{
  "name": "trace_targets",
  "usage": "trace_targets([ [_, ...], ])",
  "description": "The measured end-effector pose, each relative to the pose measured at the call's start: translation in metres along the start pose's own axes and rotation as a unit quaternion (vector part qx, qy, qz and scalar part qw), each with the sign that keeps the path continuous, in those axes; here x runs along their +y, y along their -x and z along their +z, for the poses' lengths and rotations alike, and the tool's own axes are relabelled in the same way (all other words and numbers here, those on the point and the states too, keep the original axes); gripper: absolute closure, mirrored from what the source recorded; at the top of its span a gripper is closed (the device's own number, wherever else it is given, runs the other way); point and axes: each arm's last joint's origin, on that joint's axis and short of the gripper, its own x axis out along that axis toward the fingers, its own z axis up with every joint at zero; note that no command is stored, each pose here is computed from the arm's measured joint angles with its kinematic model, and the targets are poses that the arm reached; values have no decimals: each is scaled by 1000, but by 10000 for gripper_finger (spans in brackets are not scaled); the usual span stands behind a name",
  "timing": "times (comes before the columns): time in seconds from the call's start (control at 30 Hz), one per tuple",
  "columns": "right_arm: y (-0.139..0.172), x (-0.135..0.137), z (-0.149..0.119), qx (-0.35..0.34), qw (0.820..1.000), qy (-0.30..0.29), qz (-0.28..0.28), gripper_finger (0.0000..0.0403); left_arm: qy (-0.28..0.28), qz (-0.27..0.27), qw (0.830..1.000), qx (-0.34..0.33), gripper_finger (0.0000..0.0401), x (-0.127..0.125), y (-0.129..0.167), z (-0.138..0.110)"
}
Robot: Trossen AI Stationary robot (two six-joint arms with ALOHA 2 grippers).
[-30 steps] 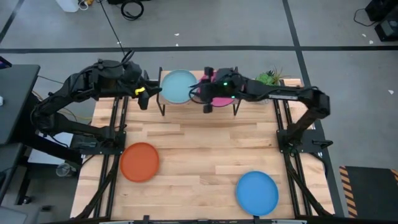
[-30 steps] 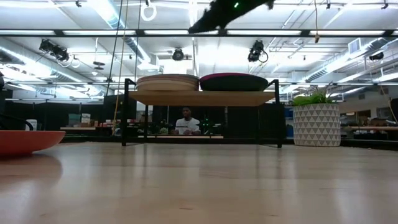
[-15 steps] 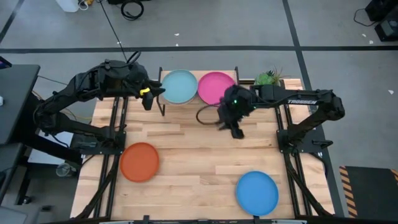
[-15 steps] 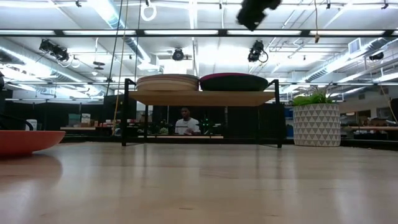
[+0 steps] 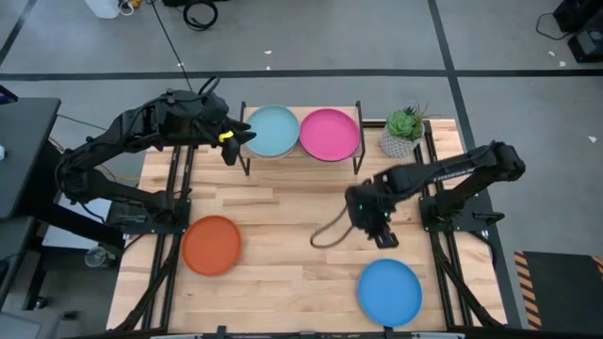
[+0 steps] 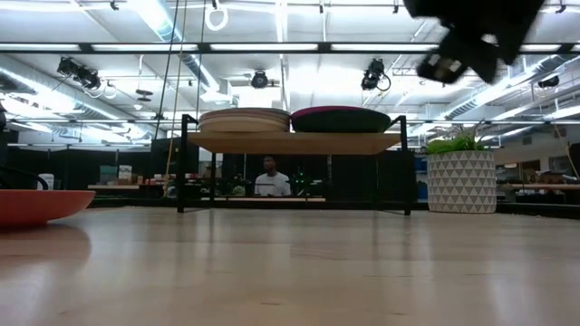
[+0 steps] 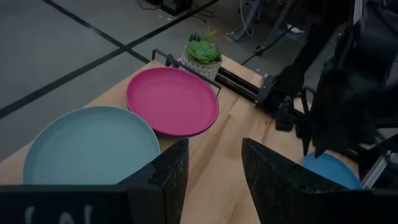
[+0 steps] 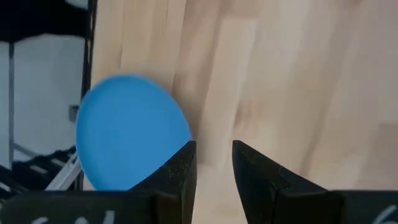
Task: Place and stack plates onto a shelf
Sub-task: Stack the blue plate on top of the pink plate on the shelf
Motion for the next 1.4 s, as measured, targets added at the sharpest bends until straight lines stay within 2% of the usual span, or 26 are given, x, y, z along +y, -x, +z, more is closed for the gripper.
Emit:
trace_targets([
  [0.1,-25,3,-12,25,1000,-13,0,294,0,0,1000,1,245,0,0,0],
  [0.3,-67,10,-29,25,999,-33,3,294,3,-2,1000,2,245,0,0,0],
  [0.47,-83,16,-38,21,999,-38,1,287,4,-5,1000,3,245,0,0,0],
  [0.7,-104,15,-54,33,998,-58,-7,254,1,-4,1000,3,245,0,0,0],
  [0.9,-113,16,-64,36,998,-39,-30,244,1,-4,1000,3,245,0,0,0],
  [1.07,-119,20,-67,28,999,-3,-27,248,0,-4,1000,3,245,0,0,0],
  [1.2,-124,22,-72,25,999,-4,-30,257,0,-4,1000,3,245,0,0,0],
  [1.4,-128,23,-77,26,999,-3,-40,307,-1,-4,1000,3,245,0,0,0],
])
